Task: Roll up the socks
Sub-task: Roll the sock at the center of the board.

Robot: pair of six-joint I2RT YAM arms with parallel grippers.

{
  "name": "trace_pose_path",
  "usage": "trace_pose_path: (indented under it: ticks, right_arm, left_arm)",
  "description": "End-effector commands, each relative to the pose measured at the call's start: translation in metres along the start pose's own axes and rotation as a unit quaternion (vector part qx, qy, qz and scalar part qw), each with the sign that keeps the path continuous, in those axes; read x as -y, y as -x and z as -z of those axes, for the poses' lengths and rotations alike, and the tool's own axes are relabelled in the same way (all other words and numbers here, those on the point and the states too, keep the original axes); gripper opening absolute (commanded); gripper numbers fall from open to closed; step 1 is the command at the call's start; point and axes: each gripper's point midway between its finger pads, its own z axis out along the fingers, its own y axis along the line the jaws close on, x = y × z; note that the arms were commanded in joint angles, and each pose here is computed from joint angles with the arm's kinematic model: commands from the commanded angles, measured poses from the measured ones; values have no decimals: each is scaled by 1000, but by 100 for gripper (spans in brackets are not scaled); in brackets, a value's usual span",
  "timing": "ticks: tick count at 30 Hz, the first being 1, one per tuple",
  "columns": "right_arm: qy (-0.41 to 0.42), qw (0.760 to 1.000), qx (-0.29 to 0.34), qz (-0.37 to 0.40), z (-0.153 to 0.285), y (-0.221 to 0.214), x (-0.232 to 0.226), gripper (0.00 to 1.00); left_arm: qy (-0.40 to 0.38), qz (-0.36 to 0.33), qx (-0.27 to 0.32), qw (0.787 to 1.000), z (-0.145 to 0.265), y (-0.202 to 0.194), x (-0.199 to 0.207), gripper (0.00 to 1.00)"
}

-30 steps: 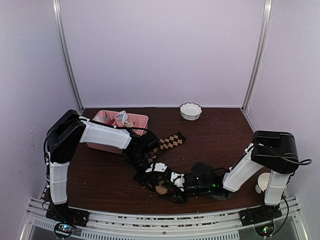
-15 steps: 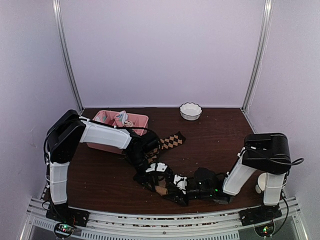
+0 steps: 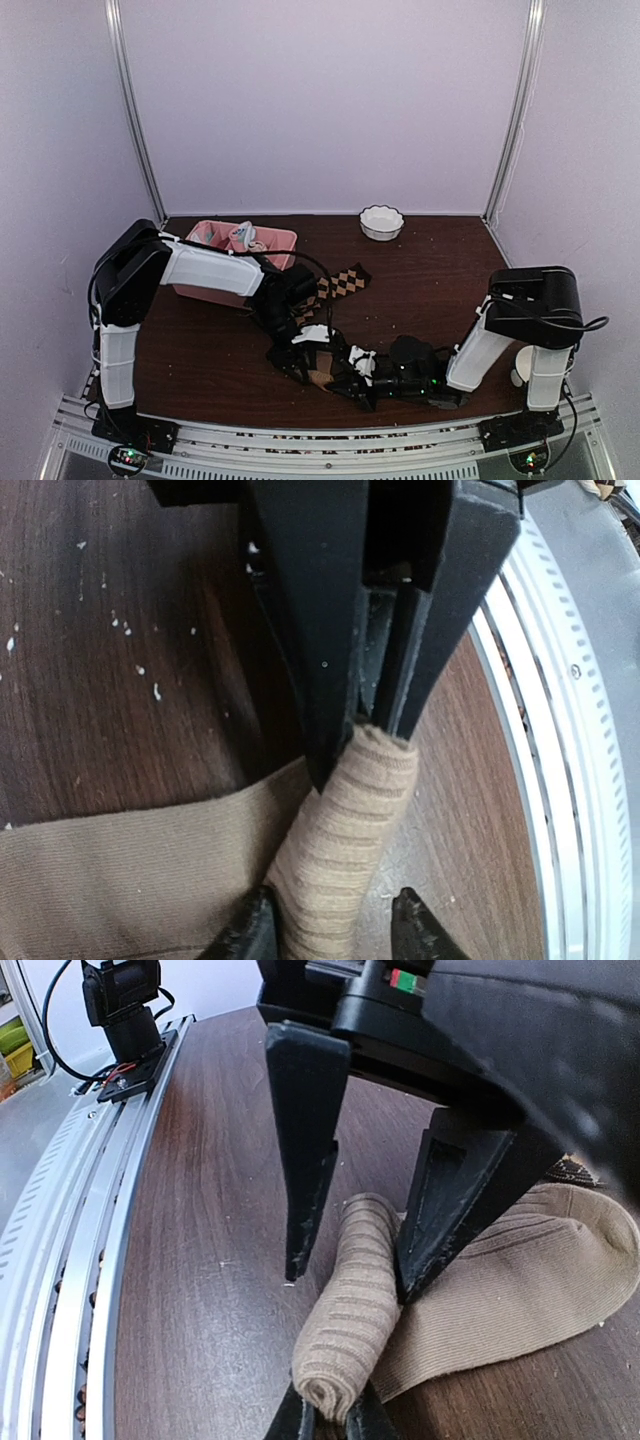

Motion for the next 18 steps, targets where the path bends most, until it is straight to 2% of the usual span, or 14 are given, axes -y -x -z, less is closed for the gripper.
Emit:
trace_pose_path:
  ticks: [1,3,8,12,15,18]
  right_arm:
    - [-32,997,-31,-65,-2,-8,15,0]
    - [-42,993,-60,-93,-2,-20,20,0]
    - [-62,975,-129,-168,7,-54,28,0]
    - [-65,970,-145,-183,17,-62,25,0]
    - [-66,966,-165,-186,21,-70,23,0]
    - [-67,963,-175,-194,24,-71,22,0]
  left_arm:
    - [3,12,-76,997,-13,-31,2,49]
    - [21,10,-69,997,-2,-23,0,53]
    - [64,20,-37,997,36,2,-8,54]
    - [46,51,17,998,60,18,-8,54]
    - [30,73,23,997,62,12,-11,54]
    - [46,90,18,995,61,7,-25,52]
